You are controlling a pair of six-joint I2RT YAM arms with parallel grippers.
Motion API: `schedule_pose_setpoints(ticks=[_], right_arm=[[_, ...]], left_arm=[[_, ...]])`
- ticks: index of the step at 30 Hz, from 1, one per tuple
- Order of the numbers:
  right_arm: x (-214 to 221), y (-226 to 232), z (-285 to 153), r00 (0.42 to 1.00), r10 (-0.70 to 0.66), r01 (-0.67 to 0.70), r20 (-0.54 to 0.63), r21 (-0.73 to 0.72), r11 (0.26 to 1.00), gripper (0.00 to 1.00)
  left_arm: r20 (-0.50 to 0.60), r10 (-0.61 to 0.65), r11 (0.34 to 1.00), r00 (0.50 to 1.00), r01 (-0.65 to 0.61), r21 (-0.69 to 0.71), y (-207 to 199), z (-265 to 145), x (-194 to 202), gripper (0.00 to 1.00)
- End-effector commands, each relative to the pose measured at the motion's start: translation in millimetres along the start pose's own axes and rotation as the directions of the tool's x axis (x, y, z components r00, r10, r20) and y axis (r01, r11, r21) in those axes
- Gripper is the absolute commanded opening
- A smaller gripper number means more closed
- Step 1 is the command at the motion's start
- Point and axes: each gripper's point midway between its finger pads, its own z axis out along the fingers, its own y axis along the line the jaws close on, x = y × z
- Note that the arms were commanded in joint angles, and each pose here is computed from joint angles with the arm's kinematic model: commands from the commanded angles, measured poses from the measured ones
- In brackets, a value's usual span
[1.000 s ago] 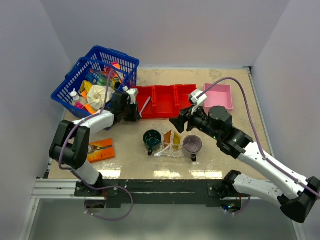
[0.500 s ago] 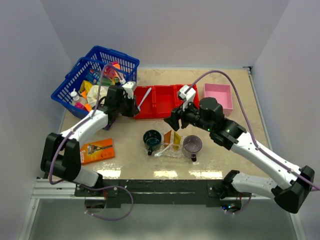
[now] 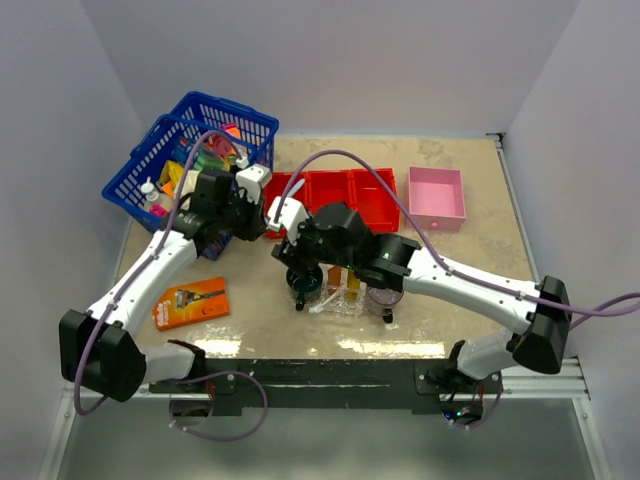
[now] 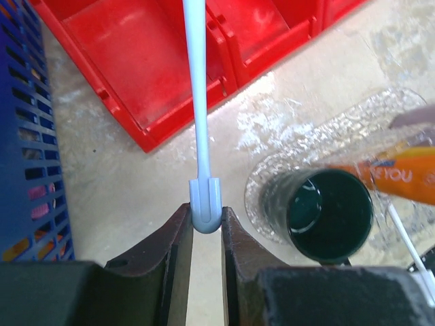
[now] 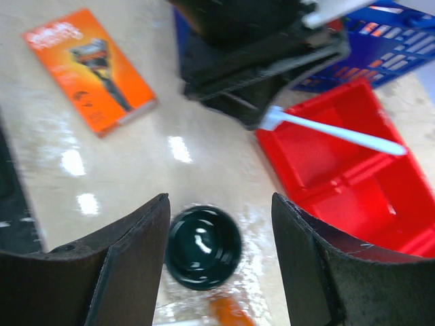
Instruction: Prepare toiletry sets of a toothbrush and toothpaste on the tray
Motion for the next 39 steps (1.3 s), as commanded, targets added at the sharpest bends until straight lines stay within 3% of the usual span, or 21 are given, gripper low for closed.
schedule_pose_setpoints(ticks=[1,8,15,19,29,39], right_arm=[[-16.8,-35.9,-0.4,0.989,-0.141,0.131,0.051,0.161,0.978,0.64],[-0.6,-40.4,10.5,0.957,-0.291,0.288,-0.002,0.164,0.944,0.63],[-2.7,-22.7,35.6,0.919,-0.391,0.394,-0.047,0.127,0.911,0.62],[10.8,-30.1,48.6,0.891,-0.435,0.451,-0.131,0.144,0.881,0.61],[8.1,-51.2,55.3,0.824,-0.546,0.566,-0.151,0.259,0.783,0.52],[22.3,-43.4,77.6,0.757,-0.629,0.654,-0.178,0.196,0.731,0.5]], left_arm=[[-0.001,0.046,0.996,0.999,-0.046,0.076,-15.7,-22.5,-0.6,0.0],[-0.006,0.04,0.983,0.999,-0.039,0.181,-38.2,-38.0,10.4,0.0],[-0.018,0.04,0.985,0.999,-0.037,0.167,-37.7,-45.3,14.7,0.0],[-0.005,0.039,0.987,0.999,-0.037,0.154,-37.7,-51.6,12.8,0.0],[0.01,0.05,0.985,0.999,-0.051,0.163,-41.1,-58.4,12.3,0.0],[0.018,0.06,0.982,0.998,-0.062,0.179,-44.6,-61.4,11.5,0.0]])
